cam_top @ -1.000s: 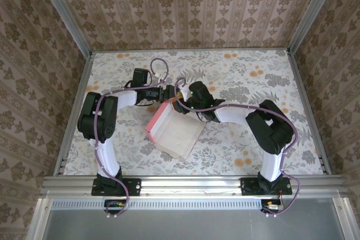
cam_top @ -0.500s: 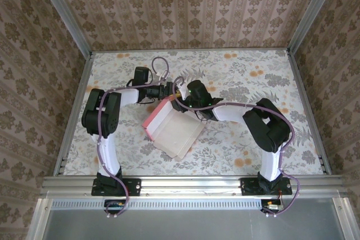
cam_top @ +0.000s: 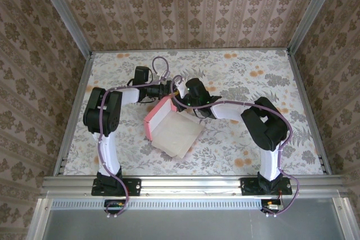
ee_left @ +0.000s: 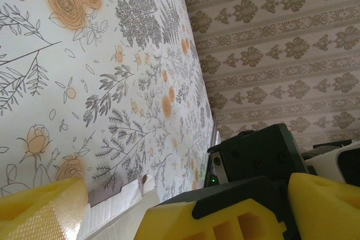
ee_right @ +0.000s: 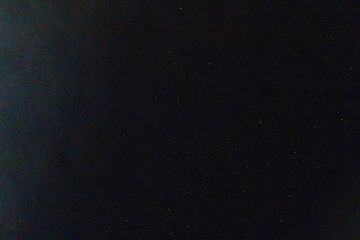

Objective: Fold the paper box

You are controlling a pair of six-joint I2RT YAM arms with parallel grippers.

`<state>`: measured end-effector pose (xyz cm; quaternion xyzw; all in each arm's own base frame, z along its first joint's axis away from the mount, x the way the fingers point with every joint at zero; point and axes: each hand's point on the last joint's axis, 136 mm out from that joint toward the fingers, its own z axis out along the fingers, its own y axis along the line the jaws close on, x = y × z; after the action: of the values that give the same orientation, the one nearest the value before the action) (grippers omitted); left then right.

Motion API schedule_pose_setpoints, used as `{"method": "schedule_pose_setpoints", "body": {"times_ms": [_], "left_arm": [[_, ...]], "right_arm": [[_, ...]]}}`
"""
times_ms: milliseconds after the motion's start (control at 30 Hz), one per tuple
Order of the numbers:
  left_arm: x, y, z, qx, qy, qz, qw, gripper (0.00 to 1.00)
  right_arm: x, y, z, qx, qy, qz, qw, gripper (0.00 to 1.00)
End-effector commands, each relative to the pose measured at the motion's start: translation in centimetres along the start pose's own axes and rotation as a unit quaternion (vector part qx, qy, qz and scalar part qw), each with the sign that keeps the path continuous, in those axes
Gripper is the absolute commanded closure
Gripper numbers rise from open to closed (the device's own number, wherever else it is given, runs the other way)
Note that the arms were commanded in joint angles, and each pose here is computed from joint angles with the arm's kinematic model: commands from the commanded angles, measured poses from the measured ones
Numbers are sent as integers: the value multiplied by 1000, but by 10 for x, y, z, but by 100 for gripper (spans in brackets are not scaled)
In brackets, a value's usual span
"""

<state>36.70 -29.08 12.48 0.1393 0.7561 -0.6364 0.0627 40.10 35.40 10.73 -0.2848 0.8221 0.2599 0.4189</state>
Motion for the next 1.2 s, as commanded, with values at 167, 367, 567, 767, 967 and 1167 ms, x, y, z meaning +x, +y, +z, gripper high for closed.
{"method": "schedule_pose_setpoints", "body": {"times_ms": [167, 367, 567, 767, 967, 1167], "left_arm": [[-14, -24, -8, -52, -3, 53, 997, 4], [-26, -34, -25, -136, -30, 80, 987, 3], [-16, -41, -34, -223, -46, 122, 966, 5], [4, -28, -29, -311, -24, 157, 937, 6], [8, -23, -9, -350, 3, 189, 918, 6], [24, -16, 4, -370, 17, 212, 904, 5]], "right_arm": [[31, -15, -15, 56, 54, -7, 997, 95], [54, -32, -48, 122, 69, -5, 990, 95], [62, -53, -73, 207, 38, 7, 978, 95], [59, -50, -82, 240, 1, 2, 971, 95], [56, -40, -79, 234, -28, -13, 972, 94], [60, -32, -82, 209, -44, -10, 977, 90]]}}
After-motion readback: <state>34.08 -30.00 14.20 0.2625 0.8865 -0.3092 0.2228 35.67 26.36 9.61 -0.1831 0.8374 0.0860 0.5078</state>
